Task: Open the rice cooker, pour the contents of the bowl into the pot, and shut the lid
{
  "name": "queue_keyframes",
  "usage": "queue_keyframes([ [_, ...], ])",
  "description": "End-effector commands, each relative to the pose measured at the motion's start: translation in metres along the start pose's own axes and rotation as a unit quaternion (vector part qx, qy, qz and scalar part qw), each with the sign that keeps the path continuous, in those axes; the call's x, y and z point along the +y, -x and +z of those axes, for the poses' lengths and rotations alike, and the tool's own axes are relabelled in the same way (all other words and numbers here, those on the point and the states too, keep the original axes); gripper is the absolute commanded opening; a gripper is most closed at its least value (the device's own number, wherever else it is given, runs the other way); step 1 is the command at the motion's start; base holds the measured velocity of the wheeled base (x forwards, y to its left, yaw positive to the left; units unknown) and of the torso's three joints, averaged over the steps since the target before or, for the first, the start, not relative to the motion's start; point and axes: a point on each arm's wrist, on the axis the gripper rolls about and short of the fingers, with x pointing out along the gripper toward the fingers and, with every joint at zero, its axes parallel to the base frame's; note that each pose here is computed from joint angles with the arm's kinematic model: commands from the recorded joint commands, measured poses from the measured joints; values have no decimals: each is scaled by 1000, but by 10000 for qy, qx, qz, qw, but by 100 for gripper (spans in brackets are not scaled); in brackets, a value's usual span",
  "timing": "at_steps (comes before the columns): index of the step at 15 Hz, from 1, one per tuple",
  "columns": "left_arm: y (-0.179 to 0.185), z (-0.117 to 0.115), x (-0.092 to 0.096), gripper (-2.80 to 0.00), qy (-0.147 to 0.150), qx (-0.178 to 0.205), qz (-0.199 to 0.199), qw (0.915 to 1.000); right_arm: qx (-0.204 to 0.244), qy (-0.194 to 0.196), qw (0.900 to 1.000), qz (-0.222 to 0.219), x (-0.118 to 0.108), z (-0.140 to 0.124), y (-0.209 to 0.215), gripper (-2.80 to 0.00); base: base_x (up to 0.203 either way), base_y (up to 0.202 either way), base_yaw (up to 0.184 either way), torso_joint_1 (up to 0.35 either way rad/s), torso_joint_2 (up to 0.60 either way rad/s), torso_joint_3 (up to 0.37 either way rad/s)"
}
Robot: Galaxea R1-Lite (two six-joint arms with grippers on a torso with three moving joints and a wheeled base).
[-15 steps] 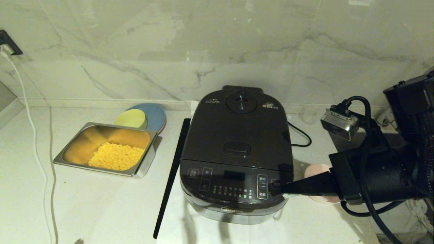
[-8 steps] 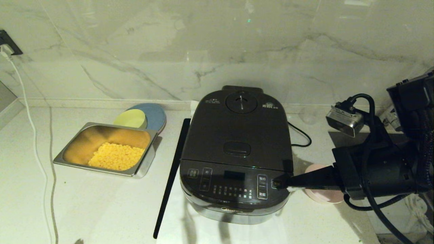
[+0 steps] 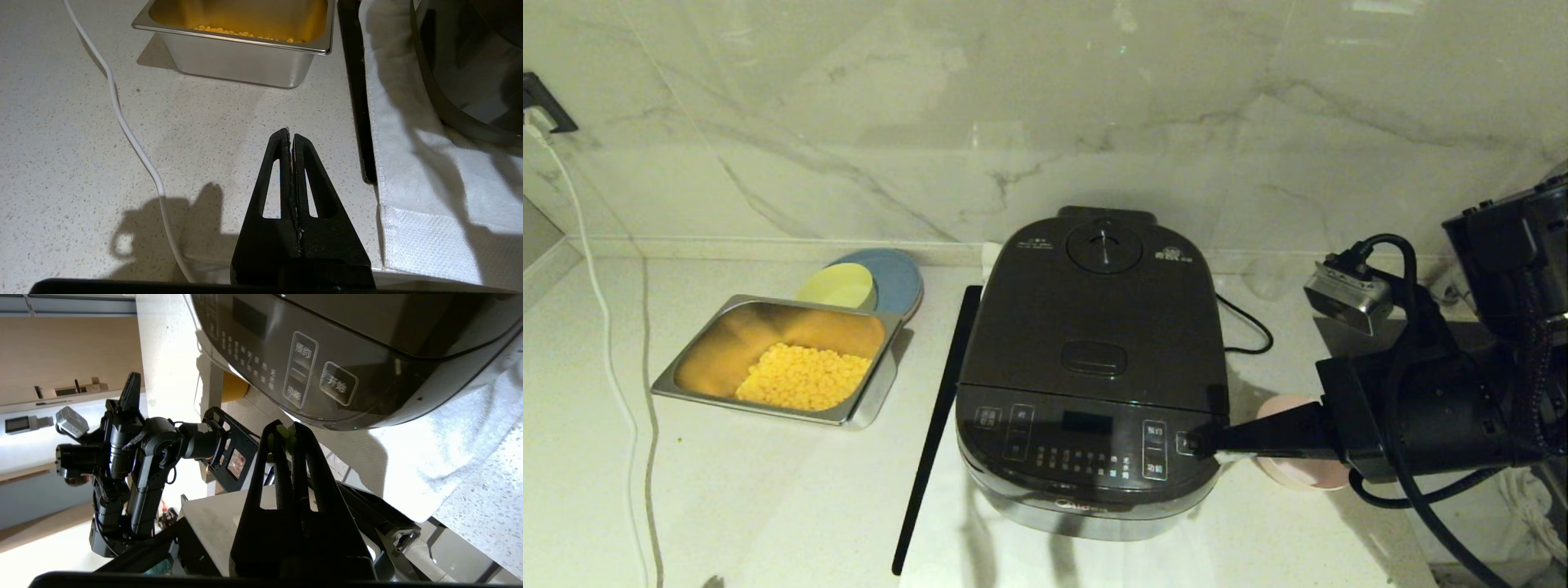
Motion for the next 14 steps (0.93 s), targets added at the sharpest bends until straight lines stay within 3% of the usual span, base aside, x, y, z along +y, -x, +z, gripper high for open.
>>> queue_keyframes([
  [1, -1, -3, 0, -280, 2, 39, 2, 10000, 7, -40, 10000, 0, -1, 0, 0, -280, 0, 0, 0, 0, 0, 0],
  [14, -1, -3, 0, -280, 2, 39, 2, 10000, 90, -93, 9999, -79, -7, -2, -4, -280, 0, 0, 0, 0, 0, 0],
])
